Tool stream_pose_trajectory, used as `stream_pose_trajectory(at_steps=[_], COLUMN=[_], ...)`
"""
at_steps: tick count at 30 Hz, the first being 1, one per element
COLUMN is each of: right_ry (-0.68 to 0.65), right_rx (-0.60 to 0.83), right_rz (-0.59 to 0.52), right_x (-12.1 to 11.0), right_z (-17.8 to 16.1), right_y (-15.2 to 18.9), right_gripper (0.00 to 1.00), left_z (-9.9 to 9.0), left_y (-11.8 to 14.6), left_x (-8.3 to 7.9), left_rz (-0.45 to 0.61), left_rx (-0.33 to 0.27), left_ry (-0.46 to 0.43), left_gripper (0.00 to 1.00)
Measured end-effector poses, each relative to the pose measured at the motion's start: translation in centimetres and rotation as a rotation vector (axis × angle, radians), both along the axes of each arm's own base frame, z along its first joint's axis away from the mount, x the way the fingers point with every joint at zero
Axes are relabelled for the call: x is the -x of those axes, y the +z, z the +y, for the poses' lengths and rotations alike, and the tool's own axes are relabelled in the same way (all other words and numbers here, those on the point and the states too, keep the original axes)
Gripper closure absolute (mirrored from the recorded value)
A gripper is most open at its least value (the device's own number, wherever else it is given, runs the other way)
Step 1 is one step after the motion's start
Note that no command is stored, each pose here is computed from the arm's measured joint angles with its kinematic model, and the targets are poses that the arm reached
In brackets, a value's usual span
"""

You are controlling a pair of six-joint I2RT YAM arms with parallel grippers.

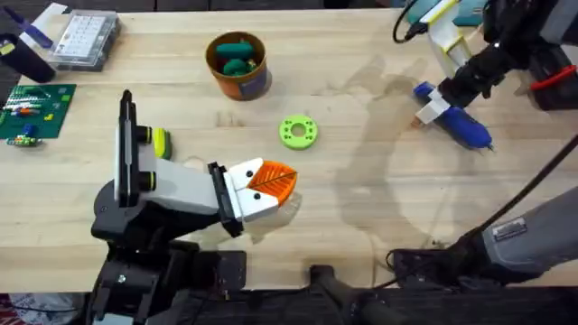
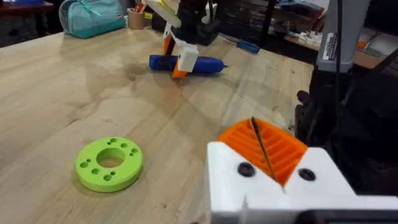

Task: Pick up the gripper from the table and insert it into the empty holder that is missing its gripper. Then pick up a screw, insert it into the mounting hole, and use the screwdriver to tighten it. Finally, clean up the table by picking up the vegetable and placing it into the bucket.

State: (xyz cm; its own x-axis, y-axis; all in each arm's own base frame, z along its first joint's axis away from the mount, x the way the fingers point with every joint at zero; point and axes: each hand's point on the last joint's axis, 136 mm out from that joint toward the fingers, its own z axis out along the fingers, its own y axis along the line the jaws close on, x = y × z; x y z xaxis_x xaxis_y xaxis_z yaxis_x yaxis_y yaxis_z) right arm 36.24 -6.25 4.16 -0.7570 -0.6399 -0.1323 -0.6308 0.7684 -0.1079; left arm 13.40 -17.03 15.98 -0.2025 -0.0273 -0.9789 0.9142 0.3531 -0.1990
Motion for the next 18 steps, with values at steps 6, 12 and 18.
stream_pose_trajectory(at_steps=[6,12,18], right_ry=[0.084,0.1,0.105], right_rx=[0.017,0.012,0.013], right_rz=[0.0,0.016,0.016], right_x=[0.06,0.24,0.22], right_z=[-0.32,-0.62,-0.62], right_y=[-0.01,-0.61,-0.59], right_gripper=[0.071,0.071,0.071], left_z=[0.0,0.0,0.0], left_y=[0.0,0.0,0.0], left_x=[0.0,0.0,0.0], left_rz=[0.0,0.0,0.0], left_rx=[0.0,0.0,0.0], left_ry=[0.0,0.0,0.0], left_gripper=[0.984,0.984,0.984])
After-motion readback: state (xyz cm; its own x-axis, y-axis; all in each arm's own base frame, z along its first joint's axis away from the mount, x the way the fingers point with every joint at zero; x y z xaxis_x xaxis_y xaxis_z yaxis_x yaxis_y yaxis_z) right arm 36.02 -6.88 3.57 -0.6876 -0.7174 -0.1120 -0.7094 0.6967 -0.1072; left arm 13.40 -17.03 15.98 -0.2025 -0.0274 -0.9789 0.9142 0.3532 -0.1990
